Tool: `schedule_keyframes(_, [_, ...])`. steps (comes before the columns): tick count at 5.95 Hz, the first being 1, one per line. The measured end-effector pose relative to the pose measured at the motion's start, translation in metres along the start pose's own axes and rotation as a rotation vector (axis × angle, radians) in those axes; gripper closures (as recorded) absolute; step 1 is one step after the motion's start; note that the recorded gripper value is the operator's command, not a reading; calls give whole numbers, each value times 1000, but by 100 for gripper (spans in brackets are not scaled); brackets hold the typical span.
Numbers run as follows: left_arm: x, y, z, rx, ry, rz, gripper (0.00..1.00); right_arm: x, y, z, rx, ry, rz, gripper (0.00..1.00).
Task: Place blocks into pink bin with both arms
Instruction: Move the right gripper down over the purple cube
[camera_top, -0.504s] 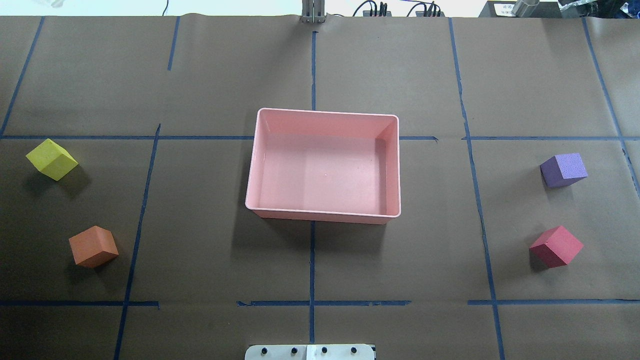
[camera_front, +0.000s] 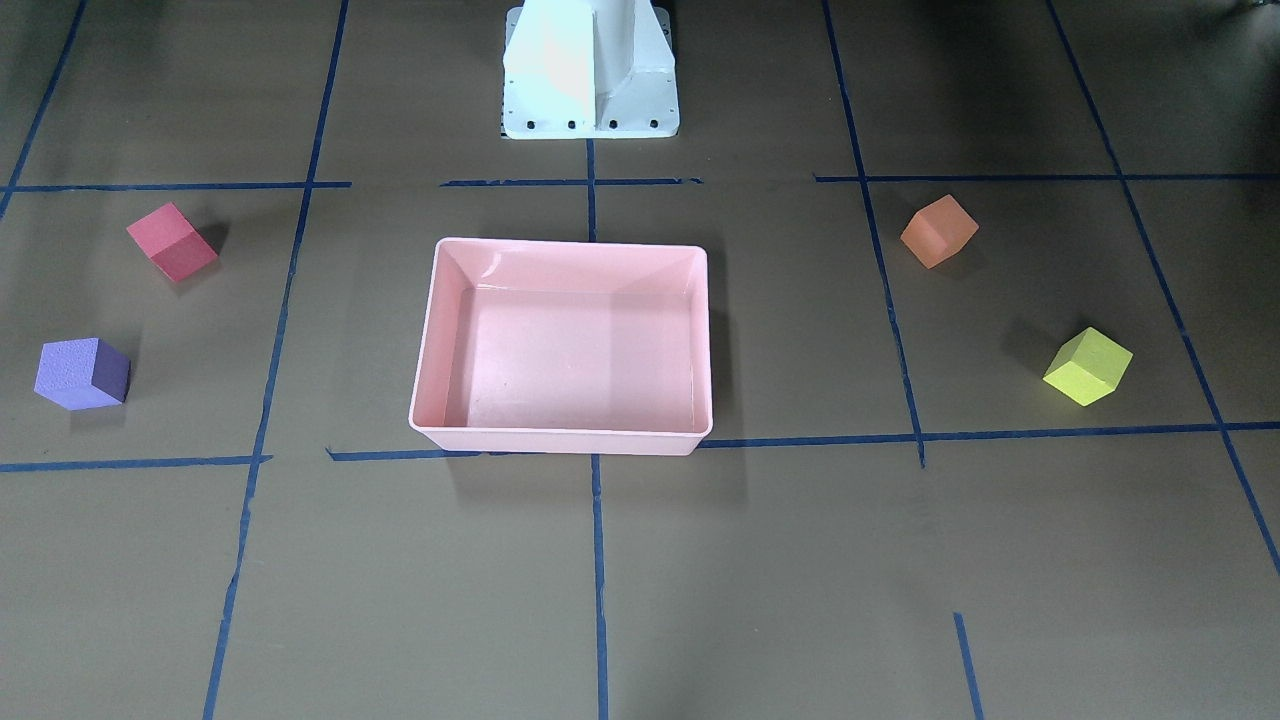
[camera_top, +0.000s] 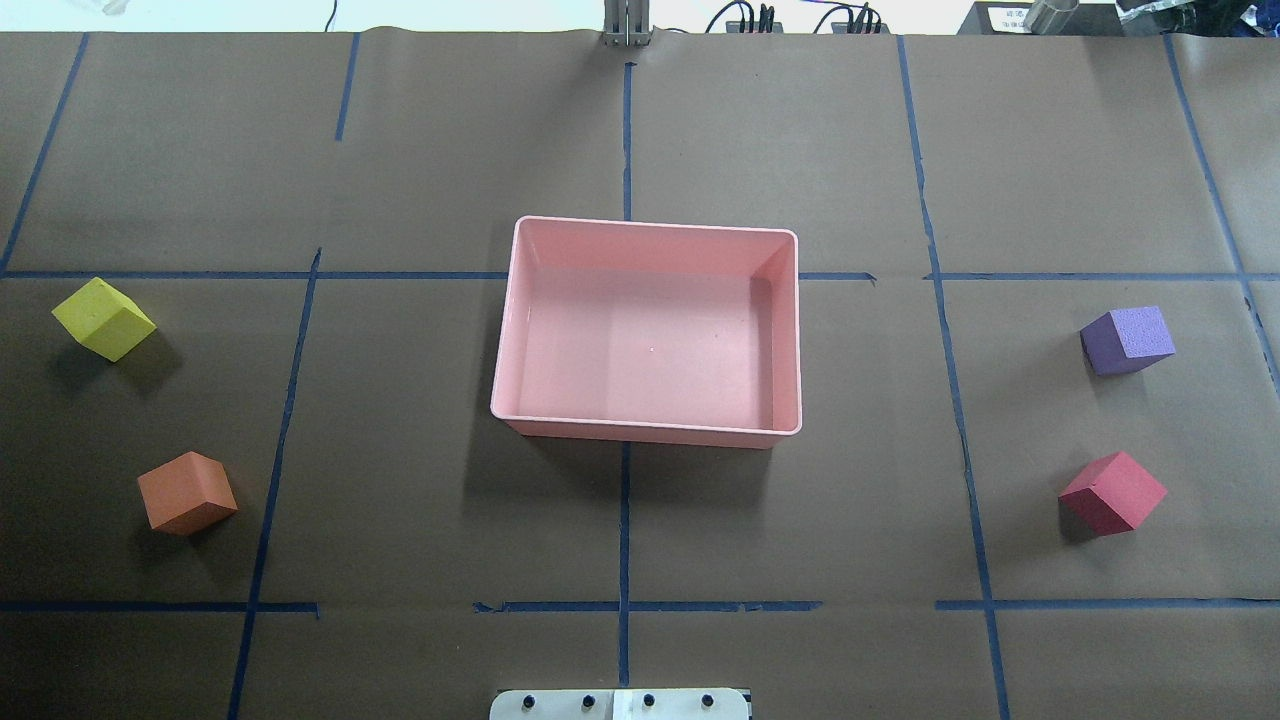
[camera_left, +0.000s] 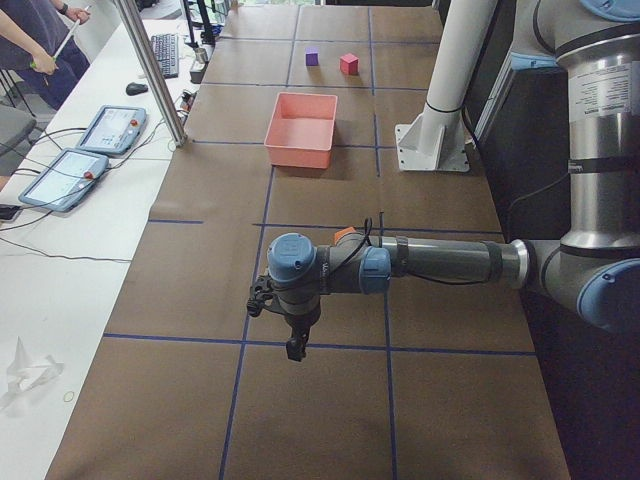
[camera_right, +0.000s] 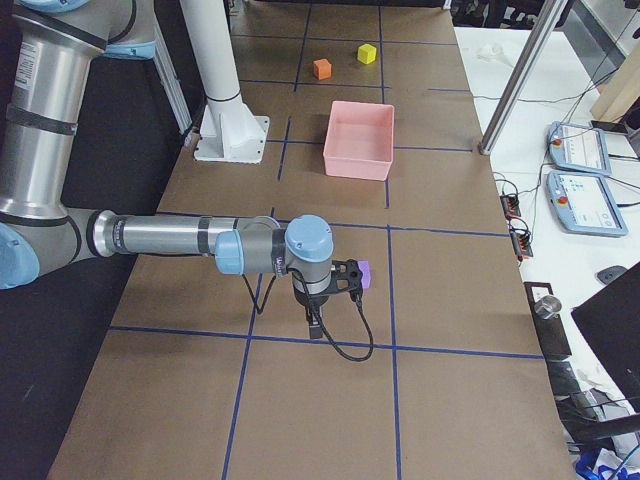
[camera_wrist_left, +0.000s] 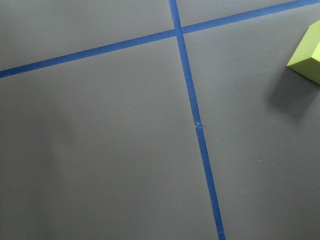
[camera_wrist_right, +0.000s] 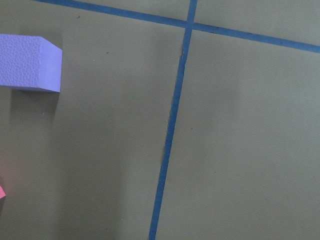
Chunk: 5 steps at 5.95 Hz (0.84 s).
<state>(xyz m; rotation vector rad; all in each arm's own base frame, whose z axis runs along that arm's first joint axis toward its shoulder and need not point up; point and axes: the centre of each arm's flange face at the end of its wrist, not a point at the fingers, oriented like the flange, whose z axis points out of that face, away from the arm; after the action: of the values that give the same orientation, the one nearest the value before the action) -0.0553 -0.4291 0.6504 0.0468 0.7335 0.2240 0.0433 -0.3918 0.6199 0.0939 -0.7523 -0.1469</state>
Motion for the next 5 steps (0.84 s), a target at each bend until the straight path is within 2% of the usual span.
schedule_keyframes(2, [1,0,1,2,4,3,0,-40,-64,3,32,-55,16,0])
schedule_keyframes(3, [1,0,1,3,5,5,0,-65,-89,19,53,-75,35,0])
schedule_keyframes(4, [1,0,1,5,5,6,0,-96,-102,46,71,-78,54,0])
schedule_keyframes(5, [1,-1,1,6,5,7,0,-123,-106,77,78,-49,57,0])
